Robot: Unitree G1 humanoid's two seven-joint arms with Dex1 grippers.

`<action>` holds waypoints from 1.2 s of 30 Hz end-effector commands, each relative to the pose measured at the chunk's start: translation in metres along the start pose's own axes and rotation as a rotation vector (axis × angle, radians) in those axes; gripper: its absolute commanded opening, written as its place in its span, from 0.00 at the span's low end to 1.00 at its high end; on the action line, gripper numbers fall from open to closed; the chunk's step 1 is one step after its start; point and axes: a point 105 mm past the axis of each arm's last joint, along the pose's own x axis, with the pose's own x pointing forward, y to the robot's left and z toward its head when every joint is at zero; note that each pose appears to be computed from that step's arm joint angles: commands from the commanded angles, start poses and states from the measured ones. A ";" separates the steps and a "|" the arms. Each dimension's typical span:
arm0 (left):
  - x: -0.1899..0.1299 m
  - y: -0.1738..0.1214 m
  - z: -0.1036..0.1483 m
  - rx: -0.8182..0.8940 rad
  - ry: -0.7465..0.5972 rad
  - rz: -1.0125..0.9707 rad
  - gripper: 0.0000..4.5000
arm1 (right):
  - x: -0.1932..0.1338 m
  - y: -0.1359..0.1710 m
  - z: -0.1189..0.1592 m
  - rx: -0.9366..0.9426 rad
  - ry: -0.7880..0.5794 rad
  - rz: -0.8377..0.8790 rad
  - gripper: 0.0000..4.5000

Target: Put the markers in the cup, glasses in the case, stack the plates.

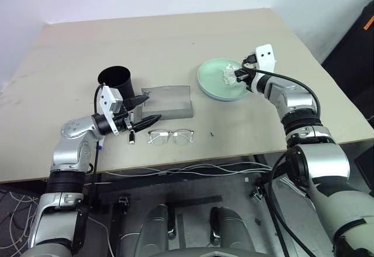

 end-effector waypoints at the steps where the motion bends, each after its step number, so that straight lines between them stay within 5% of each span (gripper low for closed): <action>1: -0.004 0.007 0.014 0.057 -0.026 0.018 1.00 | -0.003 -0.001 0.034 -0.019 -0.098 -0.001 0.45; 8: -0.007 0.009 0.014 0.060 -0.017 0.024 1.00 | -0.011 -0.005 0.058 -0.010 -0.156 -0.011 0.99; 12: -0.013 0.007 0.016 0.065 -0.010 0.023 1.00 | -0.017 -0.011 0.071 0.052 -0.182 -0.037 0.99; 21: -0.040 -0.004 0.016 0.048 0.042 0.049 1.00 | -0.043 0.057 0.090 0.089 -0.198 0.406 0.99; 31: -0.082 -0.007 0.024 0.058 0.115 0.175 1.00 | -0.076 0.137 0.037 -0.019 -0.009 0.846 0.99; 36: -0.094 -0.001 0.028 0.062 0.133 0.214 1.00 | -0.082 0.178 0.011 -0.073 0.214 1.068 0.99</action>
